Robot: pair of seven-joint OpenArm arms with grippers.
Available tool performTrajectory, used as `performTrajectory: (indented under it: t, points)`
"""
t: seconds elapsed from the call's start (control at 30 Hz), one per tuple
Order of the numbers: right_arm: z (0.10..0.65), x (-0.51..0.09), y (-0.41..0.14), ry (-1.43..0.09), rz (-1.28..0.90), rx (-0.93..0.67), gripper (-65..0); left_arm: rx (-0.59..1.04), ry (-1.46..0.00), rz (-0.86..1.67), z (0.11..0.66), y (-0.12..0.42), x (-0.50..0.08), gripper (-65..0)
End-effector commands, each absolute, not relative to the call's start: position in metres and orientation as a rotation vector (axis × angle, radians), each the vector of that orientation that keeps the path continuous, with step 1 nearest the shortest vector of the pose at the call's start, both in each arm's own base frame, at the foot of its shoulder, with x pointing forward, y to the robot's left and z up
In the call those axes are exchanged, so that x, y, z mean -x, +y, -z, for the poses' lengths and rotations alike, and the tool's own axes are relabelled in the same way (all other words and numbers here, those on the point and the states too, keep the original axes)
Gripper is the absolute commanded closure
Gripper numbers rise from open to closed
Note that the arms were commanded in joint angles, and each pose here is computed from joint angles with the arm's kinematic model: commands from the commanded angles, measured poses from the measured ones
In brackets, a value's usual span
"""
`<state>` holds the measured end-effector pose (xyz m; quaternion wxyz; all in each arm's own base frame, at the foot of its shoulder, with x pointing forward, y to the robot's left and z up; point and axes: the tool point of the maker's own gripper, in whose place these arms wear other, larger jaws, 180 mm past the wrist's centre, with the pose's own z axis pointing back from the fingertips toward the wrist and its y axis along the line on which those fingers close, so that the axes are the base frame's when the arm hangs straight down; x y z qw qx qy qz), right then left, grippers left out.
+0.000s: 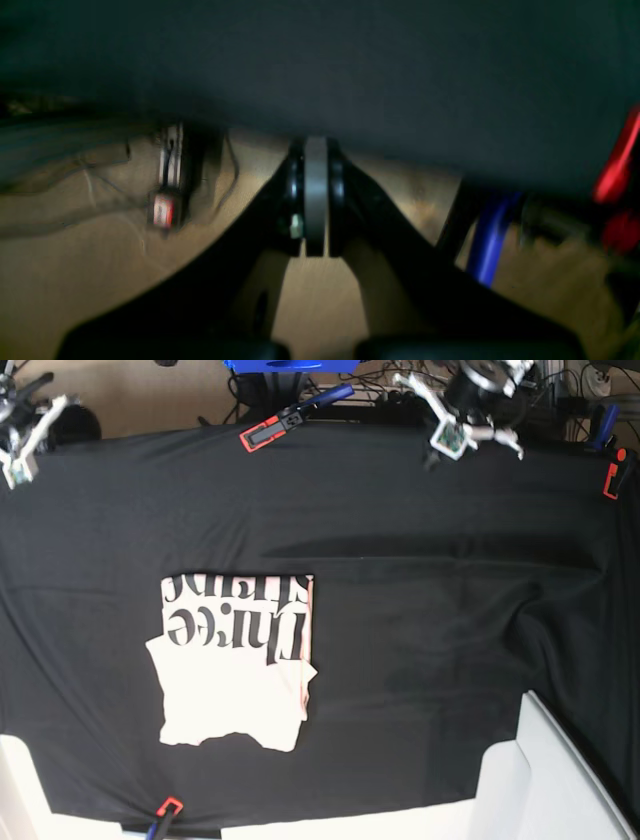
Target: Fold the T-shirt properly
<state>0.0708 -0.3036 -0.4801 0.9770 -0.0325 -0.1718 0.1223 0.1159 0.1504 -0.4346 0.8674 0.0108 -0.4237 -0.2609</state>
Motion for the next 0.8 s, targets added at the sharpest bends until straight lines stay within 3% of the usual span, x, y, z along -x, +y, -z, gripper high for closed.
performTrajectory:
  t: [0.0, 0.17, 0.4, 0.7, 0.77]
  points:
    - [0.478, -0.062, -0.308, -0.316, -0.266, 0.079, 0.0, -0.025, -0.887, 0.547, 0.433, 0.153, -0.11, 0.0]
    - [0.502, -0.011, -0.317, -0.102, -0.257, 0.088, 0.0, -0.025, -0.704, 0.483, 0.481, 0.161, -0.066, 0.0]
    - [0.572, 0.058, -0.274, 0.146, -0.177, -0.132, 0.0, -0.047, -0.433, 0.398, 0.555, 0.175, -0.026, 0.0]
    - [0.624, 0.082, -0.192, 0.164, -0.103, -0.408, 0.0, 0.013, -0.004, 0.278, 0.653, 0.162, 0.047, 0.0]
    - [0.625, 0.085, -0.176, 0.154, -0.127, -0.443, 0.0, 0.015, 0.012, 0.261, 0.658, 0.163, 0.044, 0.0]
